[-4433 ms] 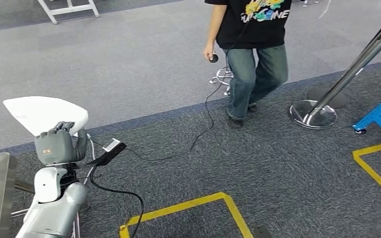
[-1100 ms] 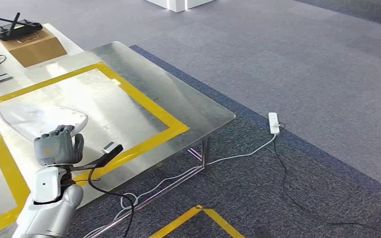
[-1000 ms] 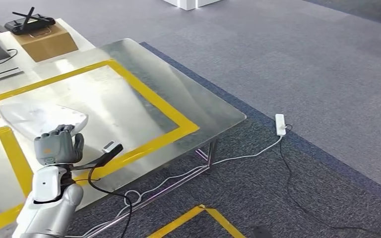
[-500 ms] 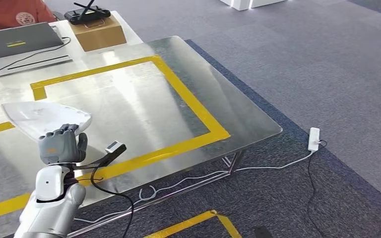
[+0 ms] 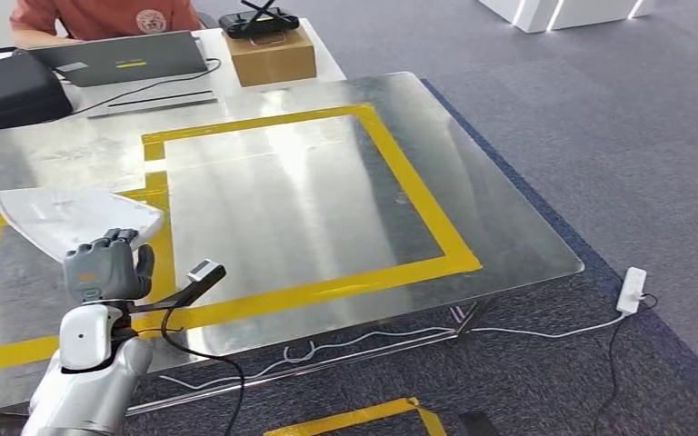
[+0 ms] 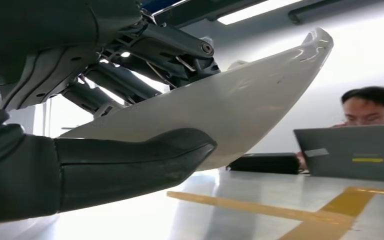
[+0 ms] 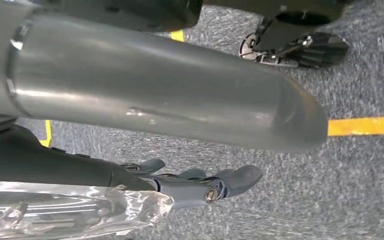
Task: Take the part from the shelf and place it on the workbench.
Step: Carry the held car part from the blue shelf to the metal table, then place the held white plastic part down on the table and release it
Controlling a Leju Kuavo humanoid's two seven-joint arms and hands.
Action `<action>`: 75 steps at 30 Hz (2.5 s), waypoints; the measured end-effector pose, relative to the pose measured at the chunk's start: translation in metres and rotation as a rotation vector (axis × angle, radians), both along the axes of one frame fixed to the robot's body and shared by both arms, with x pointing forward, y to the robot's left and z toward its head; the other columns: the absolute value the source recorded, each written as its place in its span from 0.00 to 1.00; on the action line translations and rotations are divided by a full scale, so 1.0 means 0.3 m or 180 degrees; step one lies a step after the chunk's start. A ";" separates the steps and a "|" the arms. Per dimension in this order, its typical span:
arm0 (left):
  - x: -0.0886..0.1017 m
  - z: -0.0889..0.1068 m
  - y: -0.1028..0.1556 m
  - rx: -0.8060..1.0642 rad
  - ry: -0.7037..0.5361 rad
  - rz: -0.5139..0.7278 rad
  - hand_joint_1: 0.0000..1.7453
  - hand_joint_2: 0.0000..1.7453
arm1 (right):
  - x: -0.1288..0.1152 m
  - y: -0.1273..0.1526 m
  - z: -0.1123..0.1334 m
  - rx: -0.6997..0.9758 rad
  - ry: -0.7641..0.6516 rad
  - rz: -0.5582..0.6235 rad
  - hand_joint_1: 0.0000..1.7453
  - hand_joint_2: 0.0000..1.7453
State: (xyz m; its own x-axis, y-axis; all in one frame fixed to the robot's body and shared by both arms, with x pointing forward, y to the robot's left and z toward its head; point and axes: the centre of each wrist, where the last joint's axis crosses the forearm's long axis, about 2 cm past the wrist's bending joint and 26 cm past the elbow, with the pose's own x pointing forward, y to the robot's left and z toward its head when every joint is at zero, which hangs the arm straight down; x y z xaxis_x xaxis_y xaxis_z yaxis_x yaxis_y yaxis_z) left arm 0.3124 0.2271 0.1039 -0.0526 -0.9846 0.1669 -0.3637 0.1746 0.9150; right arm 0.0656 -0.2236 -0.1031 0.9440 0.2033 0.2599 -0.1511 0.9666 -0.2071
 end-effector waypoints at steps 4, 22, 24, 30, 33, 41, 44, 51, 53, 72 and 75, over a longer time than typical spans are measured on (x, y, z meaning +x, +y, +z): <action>0.003 0.003 -0.001 -0.0016 -0.0001 0.0005 1.00 1.00 | 0.005 0.000 0.001 -0.0001 -0.0010 -0.0005 0.00 0.00; -0.011 -0.018 -0.005 -0.0035 0.0073 0.0002 1.00 1.00 | 0.000 -0.004 -0.001 0.0030 -0.0068 -0.0122 0.00 0.00; -0.011 -0.018 -0.005 -0.0035 0.0073 0.0002 1.00 1.00 | 0.000 -0.004 -0.001 0.0031 -0.0069 -0.0128 0.00 0.00; -0.010 -0.017 -0.005 -0.0027 0.0074 0.0000 1.00 1.00 | 0.000 -0.004 -0.001 0.0078 -0.0064 -0.0126 0.00 0.00; -0.007 -0.015 -0.004 0.0015 0.0064 -0.0005 1.00 1.00 | 0.000 -0.003 -0.001 0.0097 -0.0056 -0.0121 0.00 0.00; 0.040 -0.004 0.015 0.0127 0.0113 0.0091 1.00 1.00 | 0.001 -0.002 -0.001 0.0126 -0.0030 -0.0090 0.00 0.00; 0.058 -0.011 0.032 0.0161 0.0177 0.0149 1.00 1.00 | 0.001 -0.002 -0.001 0.0133 -0.0025 -0.0075 0.00 0.00; 0.088 -0.044 0.094 0.0244 0.0347 0.0306 1.00 1.00 | 0.002 -0.002 -0.001 0.0137 -0.0007 -0.0051 0.00 0.00; 0.089 -0.051 0.106 0.0258 0.0378 0.0329 1.00 1.00 | 0.003 -0.002 -0.001 0.0135 -0.0007 -0.0046 0.00 0.00; 0.102 -0.126 0.182 0.0286 0.0515 0.0443 1.00 1.00 | 0.031 -0.004 0.005 -0.0034 -0.0035 0.0102 0.00 0.00; 0.102 -0.128 0.183 0.0278 0.0504 0.0441 1.00 1.00 | 0.031 0.000 0.005 -0.0018 -0.0035 0.0103 0.00 0.00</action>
State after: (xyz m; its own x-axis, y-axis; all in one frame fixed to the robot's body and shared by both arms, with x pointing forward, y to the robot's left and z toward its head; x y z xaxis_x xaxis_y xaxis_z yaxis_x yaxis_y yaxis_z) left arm 0.3431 0.2819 0.0655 0.1042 -0.9916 0.0761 -0.2293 0.0505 0.9721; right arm 0.0750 -0.2237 -0.1016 0.9340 0.2351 0.2690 -0.1799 0.9601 -0.2143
